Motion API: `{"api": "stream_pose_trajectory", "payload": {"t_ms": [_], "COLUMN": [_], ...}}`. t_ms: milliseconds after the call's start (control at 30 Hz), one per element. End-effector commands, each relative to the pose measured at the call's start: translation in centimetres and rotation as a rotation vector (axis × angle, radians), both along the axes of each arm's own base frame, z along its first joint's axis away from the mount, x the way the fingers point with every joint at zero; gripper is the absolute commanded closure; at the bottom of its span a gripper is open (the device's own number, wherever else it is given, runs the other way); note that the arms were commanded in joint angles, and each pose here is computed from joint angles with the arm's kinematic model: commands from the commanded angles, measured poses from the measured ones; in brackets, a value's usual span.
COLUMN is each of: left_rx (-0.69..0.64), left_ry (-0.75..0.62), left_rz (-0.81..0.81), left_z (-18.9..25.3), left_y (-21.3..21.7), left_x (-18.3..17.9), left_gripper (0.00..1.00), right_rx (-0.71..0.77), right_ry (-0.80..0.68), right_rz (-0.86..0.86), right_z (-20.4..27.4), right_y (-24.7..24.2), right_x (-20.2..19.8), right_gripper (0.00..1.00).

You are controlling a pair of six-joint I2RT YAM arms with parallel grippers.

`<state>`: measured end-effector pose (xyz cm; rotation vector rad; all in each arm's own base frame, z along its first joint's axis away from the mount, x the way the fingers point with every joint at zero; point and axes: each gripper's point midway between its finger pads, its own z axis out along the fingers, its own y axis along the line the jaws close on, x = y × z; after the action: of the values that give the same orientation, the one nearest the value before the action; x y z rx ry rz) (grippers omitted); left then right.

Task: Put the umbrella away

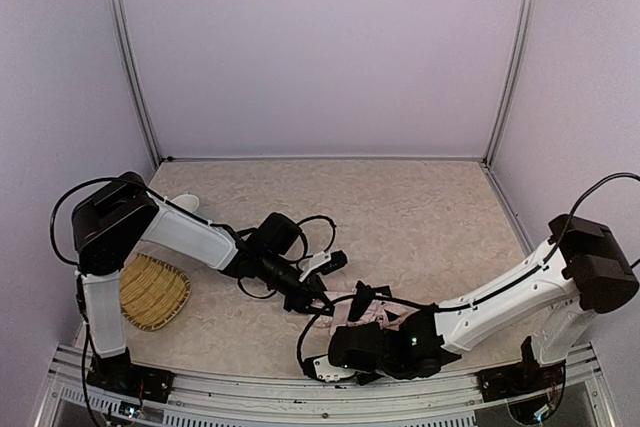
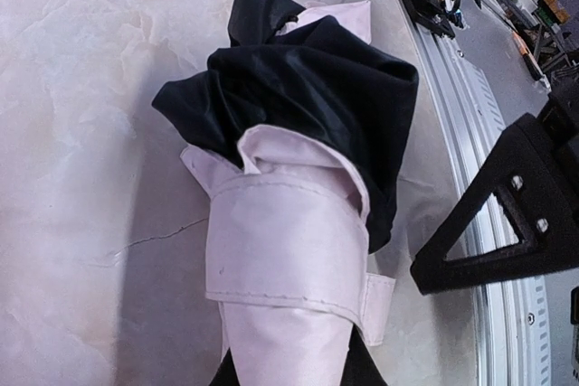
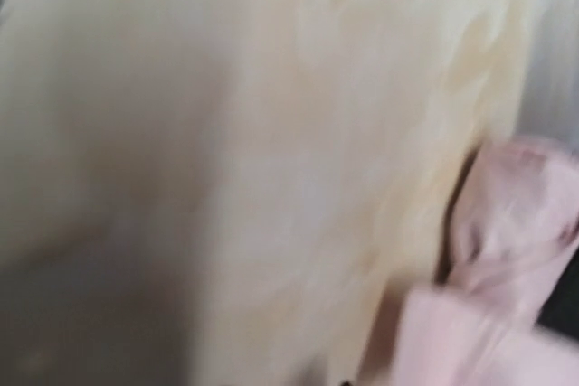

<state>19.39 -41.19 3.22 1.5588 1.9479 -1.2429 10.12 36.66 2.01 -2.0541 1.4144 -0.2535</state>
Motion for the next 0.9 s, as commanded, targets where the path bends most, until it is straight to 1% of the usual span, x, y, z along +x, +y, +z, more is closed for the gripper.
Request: {"api": "stream_pose_trajectory", "payload": {"t_ms": [0, 33, 100, 167, 267, 367, 433, 467, 567, 633, 700, 733, 867], "left_rx": [0.304, 0.305, 0.303, 0.293, 0.261, 0.253, 0.251, 0.248, 0.233, 0.227, 0.231, 0.234, 0.245], "left_ry": [0.011, 0.013, 0.02, 0.033, 0.073, 0.088, 0.093, 0.096, 0.102, 0.103, 0.104, 0.1, 0.088], "left_rz": [0.128, 0.138, 0.163, 0.197, 0.237, 0.249, 0.253, 0.26, 0.281, 0.288, 0.296, 0.3, 0.31], "left_z": [-8.0, -8.0, -8.1, -8.1, -7.7, -7.7, -7.7, -7.7, -7.5, -7.5, -7.5, -7.6, -7.7], "left_y": [4.9, 5.0, 5.1, 5.2, 5.3, 5.3, 5.3, 5.2, 5.1, 5.0, 5.1, 5.1, 5.4], "left_x": [0.9, 1.2, 1.7, 2.3, 3.0, 3.2, 3.2, 3.3, 3.5, 3.6, 3.7, 3.7, 3.9], "left_gripper": [0.92, 0.92, 0.93, 0.95, 0.98, 0.99, 1.0, 1.0, 1.0, 0.99, 0.99, 0.99, 0.99], "right_rx": [-0.099, -0.033, 0.126, 0.285, 0.503, 0.721, 0.875, 0.923, 1.002, 1.014, 1.015, 0.998, 0.903], "right_ry": [0.178, 0.201, 0.27, 0.439, 0.68, 0.896, 1.003, 1.04, 1.056, 1.068, 1.123, 1.154, 1.165], "right_rz": [-0.067, -0.086, -0.179, -0.314, -0.518, -0.659, -0.758, -0.805, -0.932, -0.963, -0.961, -0.963, -1.044], "right_z": [-1.6, -0.4, 2.3, 4.4, 5.8, 7.2, 8.3, 8.3, 7.8, 7.3, 7.0, 6.6, 3.6], "right_y": [-4.5, -3.7, -2.2, -1.3, -1.6, -2.3, -3.0, -3.5, -4.3, -3.9, -2.7, -2.1, -1.4], "right_x": [-2.6, -2.8, -2.3, -1.7, -0.3, 0.9, 2.3, 3.0, 5.2, 6.0, 6.6, 6.7, 7.6], "right_gripper": [0.76, 0.76, 0.76, 0.76, 0.75, 0.67, 0.63, 0.61, 0.56, 0.5, 0.46, 0.45, 0.44]}}
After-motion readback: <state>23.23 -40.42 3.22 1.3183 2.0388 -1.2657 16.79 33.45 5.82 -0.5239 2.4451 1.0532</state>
